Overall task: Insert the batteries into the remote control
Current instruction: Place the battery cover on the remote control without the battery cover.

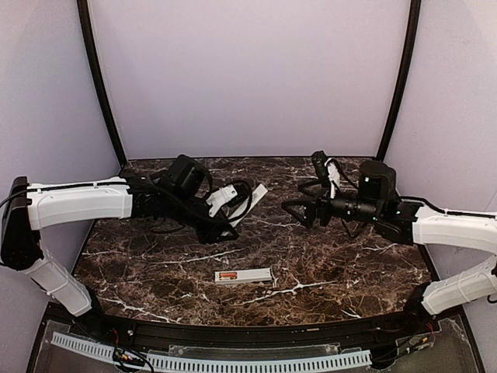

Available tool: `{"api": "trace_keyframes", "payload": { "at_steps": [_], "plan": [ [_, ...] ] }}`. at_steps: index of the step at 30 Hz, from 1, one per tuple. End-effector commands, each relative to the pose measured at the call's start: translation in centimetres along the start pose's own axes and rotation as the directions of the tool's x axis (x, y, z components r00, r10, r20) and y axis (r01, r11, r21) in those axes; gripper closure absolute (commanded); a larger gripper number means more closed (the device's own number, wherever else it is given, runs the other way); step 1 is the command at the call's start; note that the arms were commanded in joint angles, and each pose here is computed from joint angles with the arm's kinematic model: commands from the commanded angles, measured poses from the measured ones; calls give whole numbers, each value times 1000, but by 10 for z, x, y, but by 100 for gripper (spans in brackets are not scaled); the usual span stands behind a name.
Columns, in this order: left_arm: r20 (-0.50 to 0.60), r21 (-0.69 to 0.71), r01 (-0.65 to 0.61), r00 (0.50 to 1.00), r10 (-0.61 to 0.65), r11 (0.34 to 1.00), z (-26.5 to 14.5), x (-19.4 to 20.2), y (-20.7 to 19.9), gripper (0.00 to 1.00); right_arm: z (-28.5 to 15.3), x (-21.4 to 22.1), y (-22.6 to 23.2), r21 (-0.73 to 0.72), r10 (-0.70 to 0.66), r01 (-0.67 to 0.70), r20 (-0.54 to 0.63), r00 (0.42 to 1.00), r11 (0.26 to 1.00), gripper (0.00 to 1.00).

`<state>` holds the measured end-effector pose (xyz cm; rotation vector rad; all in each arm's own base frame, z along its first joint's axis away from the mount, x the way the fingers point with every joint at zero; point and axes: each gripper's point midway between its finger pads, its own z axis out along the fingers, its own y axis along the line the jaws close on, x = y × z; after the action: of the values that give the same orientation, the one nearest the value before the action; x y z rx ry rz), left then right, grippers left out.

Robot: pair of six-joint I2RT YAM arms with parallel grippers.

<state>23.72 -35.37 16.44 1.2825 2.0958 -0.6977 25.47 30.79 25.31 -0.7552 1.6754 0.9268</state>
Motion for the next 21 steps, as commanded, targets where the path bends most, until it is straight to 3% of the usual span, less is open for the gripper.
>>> {"api": "trace_keyframes", "payload": {
  "at_steps": [1, 5, 9, 21],
  "plan": [
    [-241, 64, -138, 959, 149, 988, -19, 68, -10, 80, 7, 49, 14, -140, -98, 73, -181, 979, 987, 5],
    [-349, 89, -190, 913, 209, 978, -24, 95, -8, 79, 13, 67, 28, -256, -87, 18, -261, 961, 967, 10],
    [-444, 114, -219, 861, 246, 969, -27, 121, -5, 79, 7, 85, 38, -324, -182, 90, -265, 947, 942, 12],
    [-490, 188, -280, 804, 337, 942, -14, 157, -7, 76, 32, 139, 54, -503, -391, 208, -291, 873, 839, 21]
  ]
}}
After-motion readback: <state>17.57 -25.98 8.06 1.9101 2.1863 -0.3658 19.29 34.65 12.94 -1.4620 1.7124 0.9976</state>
